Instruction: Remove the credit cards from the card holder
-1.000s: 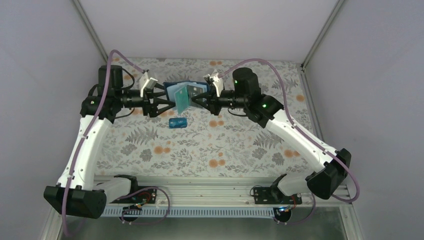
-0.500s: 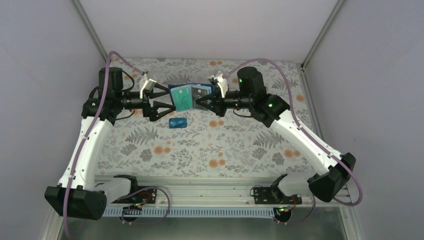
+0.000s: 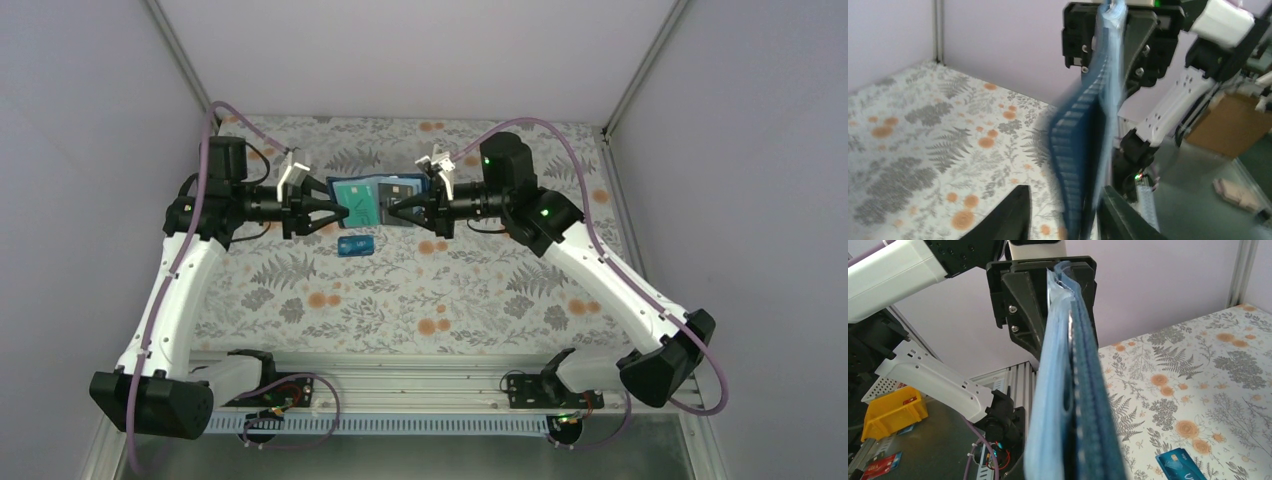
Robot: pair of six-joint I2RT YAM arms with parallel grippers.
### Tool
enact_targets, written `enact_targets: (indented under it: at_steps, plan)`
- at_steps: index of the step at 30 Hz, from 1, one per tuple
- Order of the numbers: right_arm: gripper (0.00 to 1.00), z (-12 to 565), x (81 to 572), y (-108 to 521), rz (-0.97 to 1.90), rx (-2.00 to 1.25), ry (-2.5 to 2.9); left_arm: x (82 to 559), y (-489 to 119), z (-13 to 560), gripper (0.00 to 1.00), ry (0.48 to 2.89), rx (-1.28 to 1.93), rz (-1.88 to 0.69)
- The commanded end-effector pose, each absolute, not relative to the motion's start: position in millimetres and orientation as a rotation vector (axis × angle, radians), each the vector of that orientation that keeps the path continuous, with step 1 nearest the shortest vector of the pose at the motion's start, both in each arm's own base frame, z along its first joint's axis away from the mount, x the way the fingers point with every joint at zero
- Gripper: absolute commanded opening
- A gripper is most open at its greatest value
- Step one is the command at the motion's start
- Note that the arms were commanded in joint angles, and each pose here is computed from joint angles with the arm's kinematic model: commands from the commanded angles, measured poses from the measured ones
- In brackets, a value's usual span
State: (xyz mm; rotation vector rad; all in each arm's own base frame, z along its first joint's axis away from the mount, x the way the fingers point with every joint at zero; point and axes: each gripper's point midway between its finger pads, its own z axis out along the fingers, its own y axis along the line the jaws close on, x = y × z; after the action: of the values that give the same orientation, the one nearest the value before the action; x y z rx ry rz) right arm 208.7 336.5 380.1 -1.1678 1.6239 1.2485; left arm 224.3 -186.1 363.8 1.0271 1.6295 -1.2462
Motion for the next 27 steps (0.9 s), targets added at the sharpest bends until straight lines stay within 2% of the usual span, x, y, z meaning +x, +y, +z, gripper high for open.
enact_targets:
  at_steps: [1,3,4,12,14,16,17,19,22,27]
  plan:
    - [0.04,393,202,339,1.272,-1.22,1.526,217,-187,371,0.22,1.564,1.067,-1.265]
    - [0.04,392,203,338,1.254,-1.214,1.528,216,-187,372,0.04,1.56,1.069,-1.271]
    - [0.05,390,205,337,1.242,-1.205,1.541,215,-187,372,0.03,1.558,1.071,-1.274]
    - [0.14,380,216,331,1.177,-1.144,1.61,219,-186,373,0.02,1.573,1.061,-1.243]
    - [0.27,378,225,328,1.135,-1.099,1.639,219,-185,375,0.02,1.57,1.059,-1.238]
    - [0.47,375,246,320,1.031,-0.989,1.705,224,-183,375,0.02,1.589,1.039,-1.215]
    - [0.54,373,262,313,0.953,-0.9,1.755,229,-182,374,0.02,1.611,1.019,-1.193]
    - [0.59,365,292,294,0.784,-0.72,1.85,244,-177,366,0.02,1.687,0.953,-1.123]
    - [0.62,352,327,256,0.531,-0.461,1.961,278,-157,346,0.02,1.837,0.817,-0.876]
    - [0.62,337,348,200,0.216,-0.162,2.049,317,-112,325,0.02,1.982,0.626,-0.491]
